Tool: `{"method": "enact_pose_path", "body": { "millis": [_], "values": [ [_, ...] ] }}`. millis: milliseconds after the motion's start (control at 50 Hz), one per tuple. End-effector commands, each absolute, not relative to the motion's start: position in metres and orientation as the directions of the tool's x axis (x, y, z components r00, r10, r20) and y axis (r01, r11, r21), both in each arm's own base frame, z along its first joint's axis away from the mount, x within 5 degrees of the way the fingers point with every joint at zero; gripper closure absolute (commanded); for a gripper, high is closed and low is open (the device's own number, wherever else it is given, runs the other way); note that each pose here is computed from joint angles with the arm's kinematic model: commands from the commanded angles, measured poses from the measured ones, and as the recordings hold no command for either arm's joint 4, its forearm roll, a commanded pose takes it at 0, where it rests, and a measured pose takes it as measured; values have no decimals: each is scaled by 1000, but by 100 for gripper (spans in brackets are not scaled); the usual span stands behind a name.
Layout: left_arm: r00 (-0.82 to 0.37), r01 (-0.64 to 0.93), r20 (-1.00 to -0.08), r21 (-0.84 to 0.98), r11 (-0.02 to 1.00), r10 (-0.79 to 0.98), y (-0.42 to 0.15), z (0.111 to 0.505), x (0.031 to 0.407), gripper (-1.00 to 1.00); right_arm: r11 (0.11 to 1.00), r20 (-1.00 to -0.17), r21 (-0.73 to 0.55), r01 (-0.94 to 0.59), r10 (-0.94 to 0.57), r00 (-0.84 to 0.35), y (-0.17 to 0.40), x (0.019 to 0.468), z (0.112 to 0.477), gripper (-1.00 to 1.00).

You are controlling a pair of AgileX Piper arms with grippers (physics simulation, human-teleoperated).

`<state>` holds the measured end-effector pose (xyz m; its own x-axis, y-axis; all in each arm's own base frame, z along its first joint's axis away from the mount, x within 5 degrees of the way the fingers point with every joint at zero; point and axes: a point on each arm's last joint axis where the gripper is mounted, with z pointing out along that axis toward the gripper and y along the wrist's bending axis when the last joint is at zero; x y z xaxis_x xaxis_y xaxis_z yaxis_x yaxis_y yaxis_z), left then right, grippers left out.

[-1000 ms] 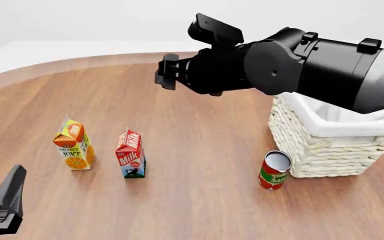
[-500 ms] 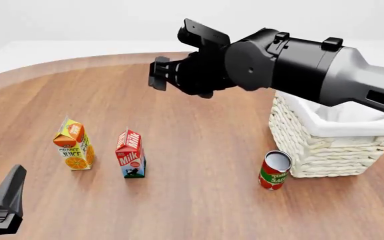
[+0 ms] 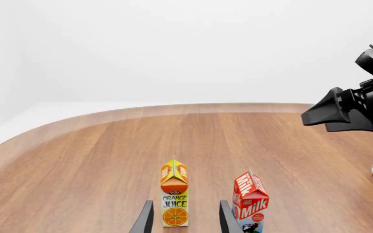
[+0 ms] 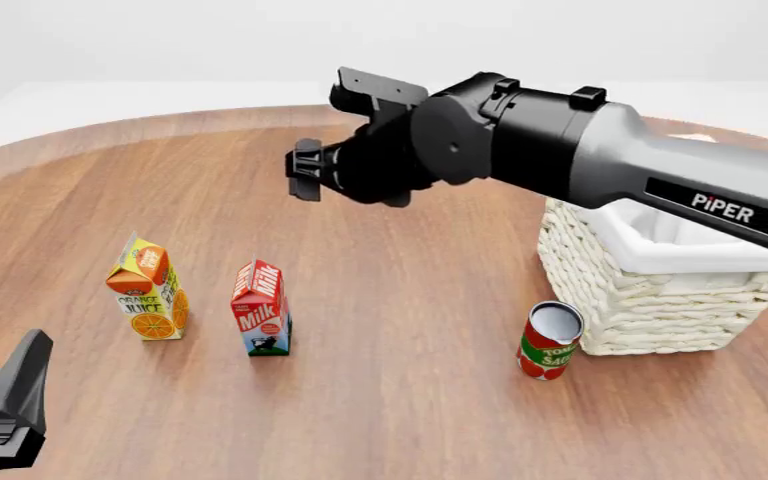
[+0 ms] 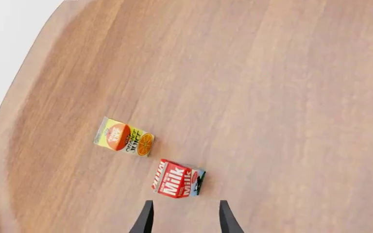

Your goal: Pick the milk and place it in the basket.

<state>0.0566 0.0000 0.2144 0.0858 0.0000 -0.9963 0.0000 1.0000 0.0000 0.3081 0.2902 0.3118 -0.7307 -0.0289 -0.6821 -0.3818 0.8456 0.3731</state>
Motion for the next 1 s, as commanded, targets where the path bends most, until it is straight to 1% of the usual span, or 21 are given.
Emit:
{"method": "enact_pose_path", "body": {
  "millis": [20, 620, 1000],
  "values": [
    [86, 0, -996, 0, 1000, 0, 0, 214, 57, -100, 851, -681, 348, -393, -59, -730, 293, 314, 303, -100],
    [86, 0, -996, 0, 1000, 0, 0, 214, 57, -100, 835, -679, 359, -416, -73, -731, 318, 316, 297, -100],
    [86, 0, -996, 0, 1000, 0, 0, 214, 57, -100, 837, -681, 364, -409, -61, -730, 322, 324, 293, -100]
  ]
}}
